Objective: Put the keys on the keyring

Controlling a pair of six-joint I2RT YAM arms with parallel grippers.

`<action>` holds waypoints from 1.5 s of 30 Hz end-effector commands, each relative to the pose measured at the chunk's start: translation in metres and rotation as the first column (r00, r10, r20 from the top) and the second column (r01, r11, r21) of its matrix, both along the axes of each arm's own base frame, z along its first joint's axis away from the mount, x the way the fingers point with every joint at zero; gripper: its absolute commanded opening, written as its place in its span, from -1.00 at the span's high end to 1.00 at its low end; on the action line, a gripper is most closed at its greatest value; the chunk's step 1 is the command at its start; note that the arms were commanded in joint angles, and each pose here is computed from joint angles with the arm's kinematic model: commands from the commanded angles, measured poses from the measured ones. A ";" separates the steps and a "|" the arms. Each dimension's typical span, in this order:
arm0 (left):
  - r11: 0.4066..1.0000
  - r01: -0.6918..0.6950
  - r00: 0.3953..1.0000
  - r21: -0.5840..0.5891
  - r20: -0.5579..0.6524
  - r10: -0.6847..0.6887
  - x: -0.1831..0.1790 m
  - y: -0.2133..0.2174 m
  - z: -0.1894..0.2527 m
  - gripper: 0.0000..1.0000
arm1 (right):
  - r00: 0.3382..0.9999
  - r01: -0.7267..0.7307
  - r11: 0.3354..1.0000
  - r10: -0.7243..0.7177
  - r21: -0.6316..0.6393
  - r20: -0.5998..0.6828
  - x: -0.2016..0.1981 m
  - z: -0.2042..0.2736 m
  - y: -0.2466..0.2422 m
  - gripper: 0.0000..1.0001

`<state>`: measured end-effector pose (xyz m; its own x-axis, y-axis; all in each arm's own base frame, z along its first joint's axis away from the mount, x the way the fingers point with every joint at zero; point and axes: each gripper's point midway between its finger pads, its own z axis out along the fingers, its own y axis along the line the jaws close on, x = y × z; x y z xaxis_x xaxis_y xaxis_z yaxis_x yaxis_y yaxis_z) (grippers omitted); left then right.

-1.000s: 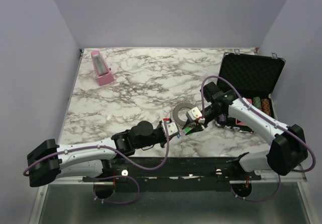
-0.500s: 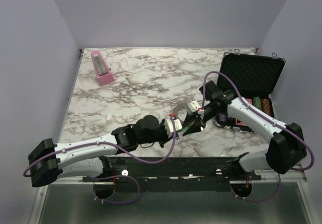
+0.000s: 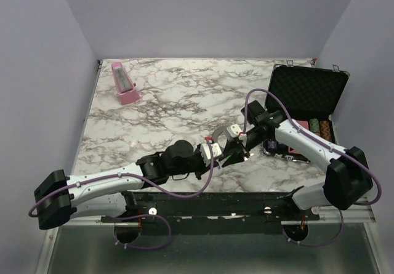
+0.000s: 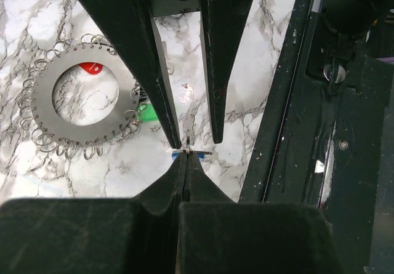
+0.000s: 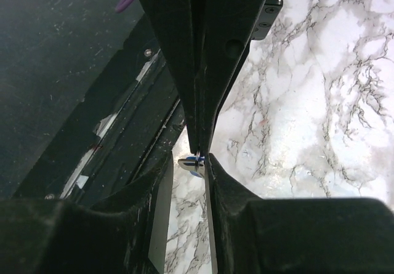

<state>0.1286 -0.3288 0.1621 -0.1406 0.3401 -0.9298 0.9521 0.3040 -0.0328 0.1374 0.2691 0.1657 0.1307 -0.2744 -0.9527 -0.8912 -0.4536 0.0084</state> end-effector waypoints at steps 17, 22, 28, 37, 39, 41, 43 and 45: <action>0.996 -0.031 0.999 -0.085 -0.015 0.030 0.001 0.002 0.011 1.00 | 1.000 -0.025 1.000 0.025 0.005 -0.002 -0.006 -0.005 0.003 0.99; 0.991 -0.043 0.999 -0.126 -0.016 0.041 0.000 0.006 0.012 1.00 | 0.999 -0.034 0.999 0.034 0.021 -0.014 -0.008 -0.001 0.004 0.99; 0.987 -0.062 0.998 -0.148 -0.031 0.059 0.000 0.008 0.009 0.68 | 0.999 -0.040 0.998 0.041 0.044 -0.036 -0.010 0.004 0.005 0.99; 0.973 -0.084 0.996 -0.216 -0.018 0.082 -0.005 0.025 0.009 -0.09 | 0.999 -0.044 0.998 0.045 0.044 -0.019 -0.010 0.003 0.005 0.99; 0.966 -0.074 0.997 -0.246 0.006 0.078 -0.008 0.032 0.010 -0.10 | 0.997 -0.078 0.994 0.077 0.072 0.012 -0.015 0.002 0.002 0.99; 0.957 -0.060 0.997 -0.283 0.039 0.074 -0.010 0.038 0.010 -0.10 | 0.988 -0.144 0.981 0.135 0.134 0.075 -0.026 0.002 -0.002 0.99; 0.942 -0.011 0.995 -0.334 0.090 0.044 -0.017 0.041 0.015 -0.10 | 0.973 -0.208 0.959 0.182 0.191 0.142 -0.036 0.002 -0.006 0.99; 0.931 0.017 0.991 -0.365 0.128 0.032 -0.020 0.044 0.018 -0.10 | 0.962 -0.249 0.939 0.210 0.239 0.175 -0.041 0.005 -0.006 0.99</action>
<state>0.1123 -0.2872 0.1598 -0.1203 0.0849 -0.9891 0.9379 0.3364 -0.0852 0.1171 0.2663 0.1605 0.2318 -0.1576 -0.9599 -0.8216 -0.5601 -0.1064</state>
